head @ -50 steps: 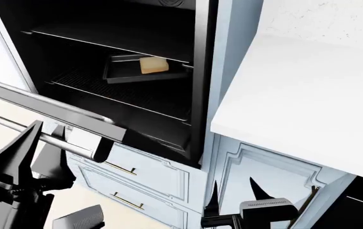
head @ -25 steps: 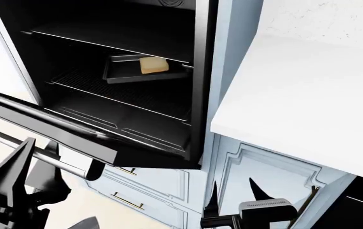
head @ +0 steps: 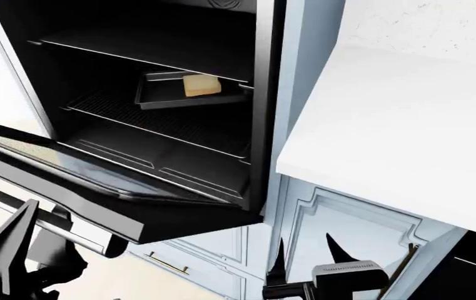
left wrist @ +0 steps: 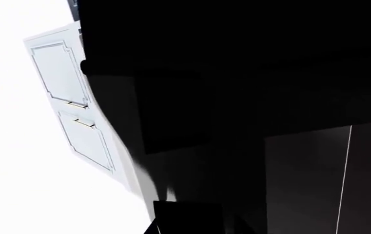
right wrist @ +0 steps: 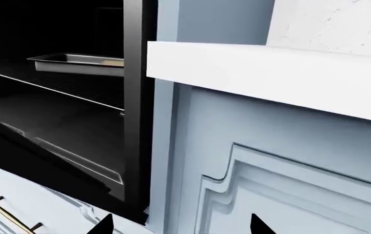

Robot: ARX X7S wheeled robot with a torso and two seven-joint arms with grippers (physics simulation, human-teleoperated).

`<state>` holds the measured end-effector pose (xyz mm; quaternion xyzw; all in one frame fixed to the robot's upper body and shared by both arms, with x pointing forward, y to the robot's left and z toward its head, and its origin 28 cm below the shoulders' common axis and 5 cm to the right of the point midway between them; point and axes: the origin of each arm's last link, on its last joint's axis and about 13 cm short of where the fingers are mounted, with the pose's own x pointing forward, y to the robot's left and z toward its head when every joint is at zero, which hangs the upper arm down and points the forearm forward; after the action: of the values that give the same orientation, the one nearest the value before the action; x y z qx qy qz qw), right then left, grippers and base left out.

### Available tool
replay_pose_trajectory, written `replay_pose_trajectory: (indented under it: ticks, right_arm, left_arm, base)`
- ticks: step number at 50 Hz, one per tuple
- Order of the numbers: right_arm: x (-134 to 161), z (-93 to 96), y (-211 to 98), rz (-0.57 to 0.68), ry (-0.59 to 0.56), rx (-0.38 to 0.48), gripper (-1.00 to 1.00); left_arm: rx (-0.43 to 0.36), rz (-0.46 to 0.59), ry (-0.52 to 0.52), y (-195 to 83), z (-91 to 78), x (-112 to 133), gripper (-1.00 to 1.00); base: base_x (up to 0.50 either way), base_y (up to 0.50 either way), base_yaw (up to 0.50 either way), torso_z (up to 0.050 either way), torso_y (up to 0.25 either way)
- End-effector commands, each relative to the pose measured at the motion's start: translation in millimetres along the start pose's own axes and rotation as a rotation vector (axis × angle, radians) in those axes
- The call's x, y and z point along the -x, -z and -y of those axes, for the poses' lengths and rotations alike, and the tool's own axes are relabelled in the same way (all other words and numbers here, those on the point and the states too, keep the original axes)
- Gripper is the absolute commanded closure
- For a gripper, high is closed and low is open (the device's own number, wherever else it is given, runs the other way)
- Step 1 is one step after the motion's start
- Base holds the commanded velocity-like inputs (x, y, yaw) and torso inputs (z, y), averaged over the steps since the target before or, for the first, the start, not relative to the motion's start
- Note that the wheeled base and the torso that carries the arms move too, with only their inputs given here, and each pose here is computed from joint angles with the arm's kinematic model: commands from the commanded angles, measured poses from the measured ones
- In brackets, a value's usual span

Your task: Open the oven door

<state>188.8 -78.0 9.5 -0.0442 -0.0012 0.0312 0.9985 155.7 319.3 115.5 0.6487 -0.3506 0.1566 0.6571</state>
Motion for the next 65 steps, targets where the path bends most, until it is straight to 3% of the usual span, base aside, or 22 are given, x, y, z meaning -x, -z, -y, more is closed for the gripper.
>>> replay_pose_trajectory:
  ticks: [1, 65]
  right_arm:
    - [0.4, -0.3, 0.9, -0.001, 0.0, 0.003, -1.0]
    - [-0.1, -1.4, 3.2, -0.002, 0.001, 0.014, -1.0]
  left_arm:
    - [-0.068, -0.045, -0.097, 15.6, -1.6, -1.0, 1.0]
    - [-0.069, -0.121, -0.043, 18.7, 17.9, 68.0, 1.0]
  base:
    - [0.0, 0.0, 0.01, 0.0, 0.0]
    - [0.0, 0.0, 0.0, 0.0, 0.001]
